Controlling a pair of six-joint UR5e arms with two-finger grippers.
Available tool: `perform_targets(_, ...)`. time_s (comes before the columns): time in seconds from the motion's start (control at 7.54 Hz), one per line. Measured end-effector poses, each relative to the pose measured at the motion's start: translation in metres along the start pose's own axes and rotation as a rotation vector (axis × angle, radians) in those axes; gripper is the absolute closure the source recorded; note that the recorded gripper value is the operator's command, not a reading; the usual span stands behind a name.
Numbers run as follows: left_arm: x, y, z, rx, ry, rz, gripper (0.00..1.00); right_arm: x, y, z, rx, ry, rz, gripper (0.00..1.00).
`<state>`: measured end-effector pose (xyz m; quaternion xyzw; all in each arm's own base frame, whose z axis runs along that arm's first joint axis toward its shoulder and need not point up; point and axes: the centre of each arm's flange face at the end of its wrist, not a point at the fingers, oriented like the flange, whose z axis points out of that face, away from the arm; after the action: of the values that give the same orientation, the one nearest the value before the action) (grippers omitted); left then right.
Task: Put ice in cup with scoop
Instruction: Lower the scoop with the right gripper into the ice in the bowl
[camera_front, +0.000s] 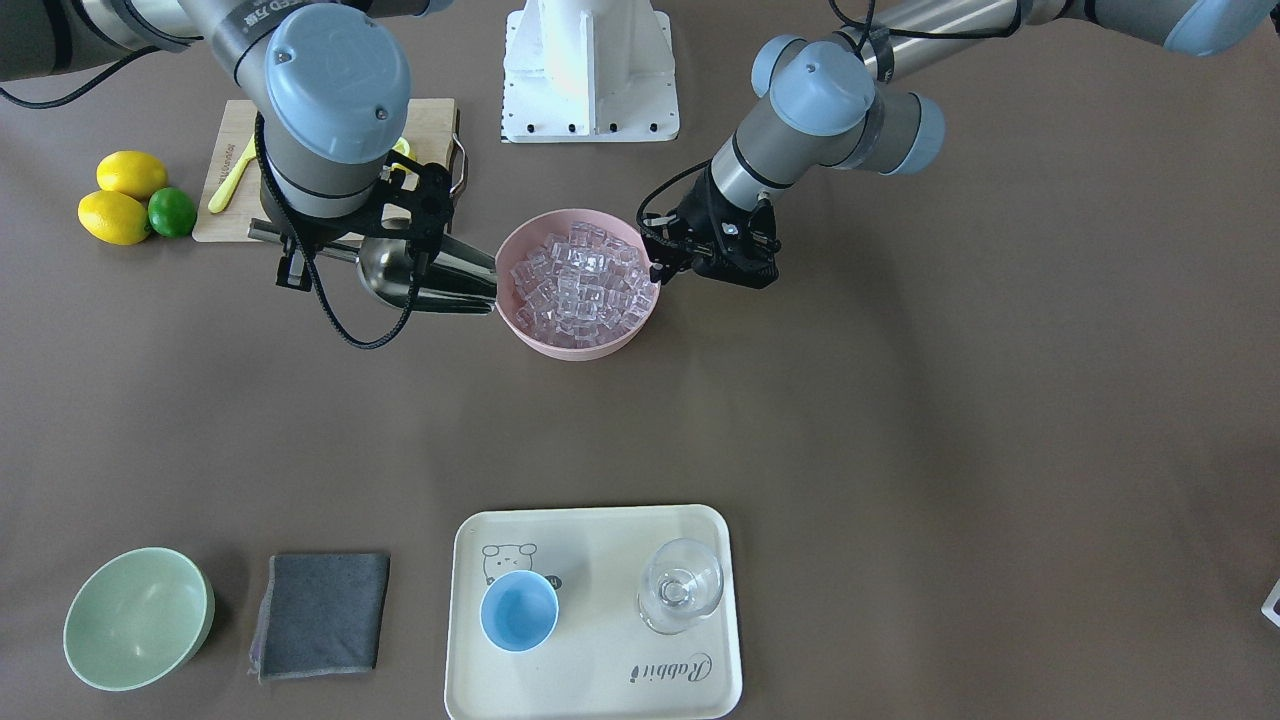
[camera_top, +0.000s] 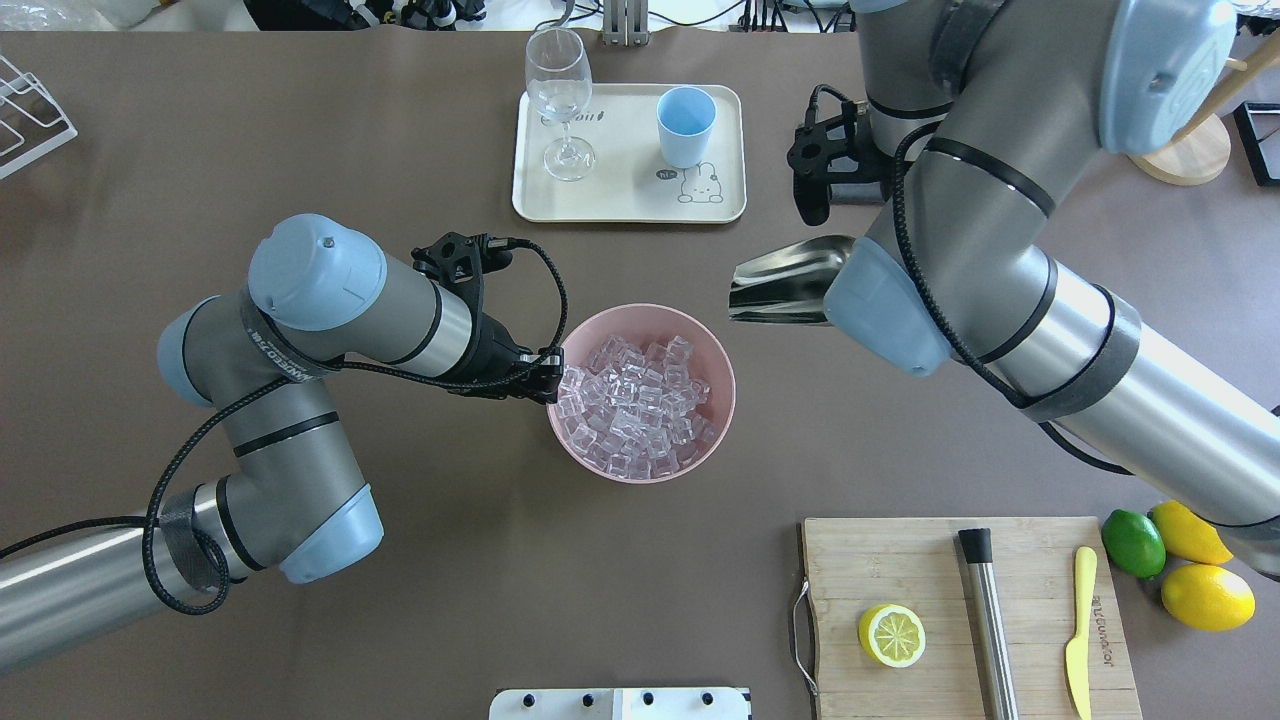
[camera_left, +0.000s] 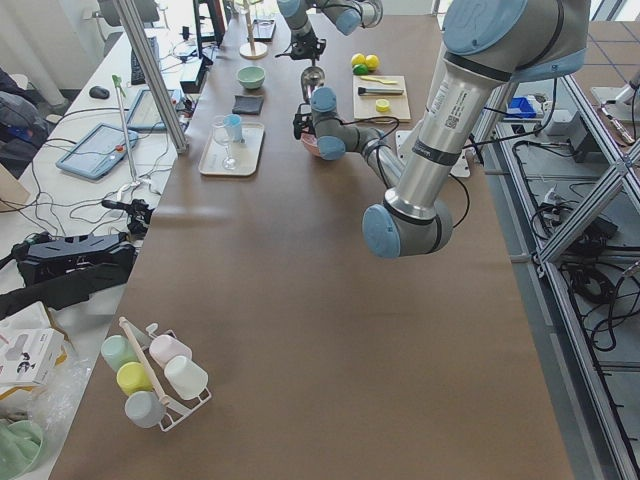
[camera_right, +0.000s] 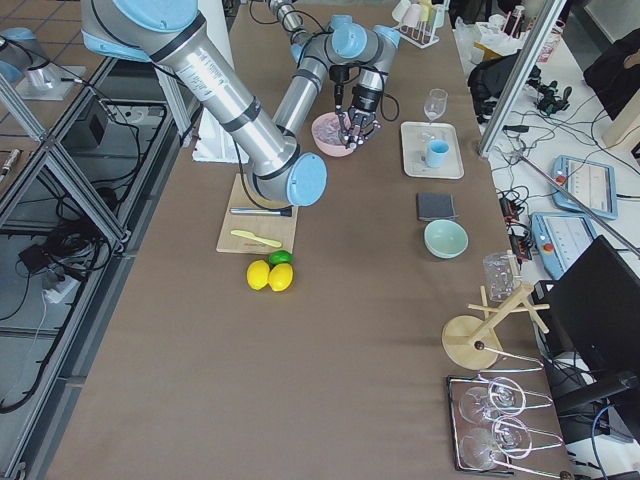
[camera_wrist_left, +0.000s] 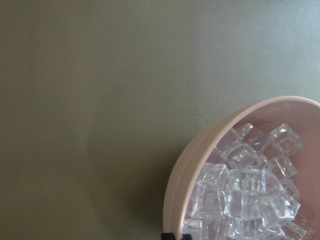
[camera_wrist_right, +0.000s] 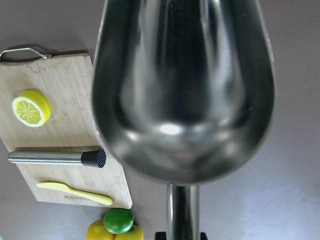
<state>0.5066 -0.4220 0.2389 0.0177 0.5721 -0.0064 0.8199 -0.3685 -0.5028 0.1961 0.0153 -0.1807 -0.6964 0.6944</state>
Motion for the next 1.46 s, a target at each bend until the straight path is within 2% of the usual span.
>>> perform_targets(0.27, 0.000, 0.000, 0.000, 0.000, 0.001, 0.000, 0.92, -0.012, -0.005, -0.001, -0.098, -0.039, 0.007, 1.00)
perform_targets(0.53, 0.000, 0.000, 0.000, 0.000, 0.002, 0.001, 0.92, -0.014, -0.024, -0.013, -0.147, -0.061, 0.008, 1.00)
perform_targets(0.93, -0.001, 0.000, 0.000, 0.001, 0.002, 0.001, 0.92, -0.042, -0.073, -0.020, -0.179, -0.058, 0.034, 1.00)
perform_targets(1.46, -0.001, 0.000, 0.000, 0.001, 0.003, 0.001, 0.92, -0.064, -0.086, -0.007, -0.206, -0.035, 0.076, 1.00)
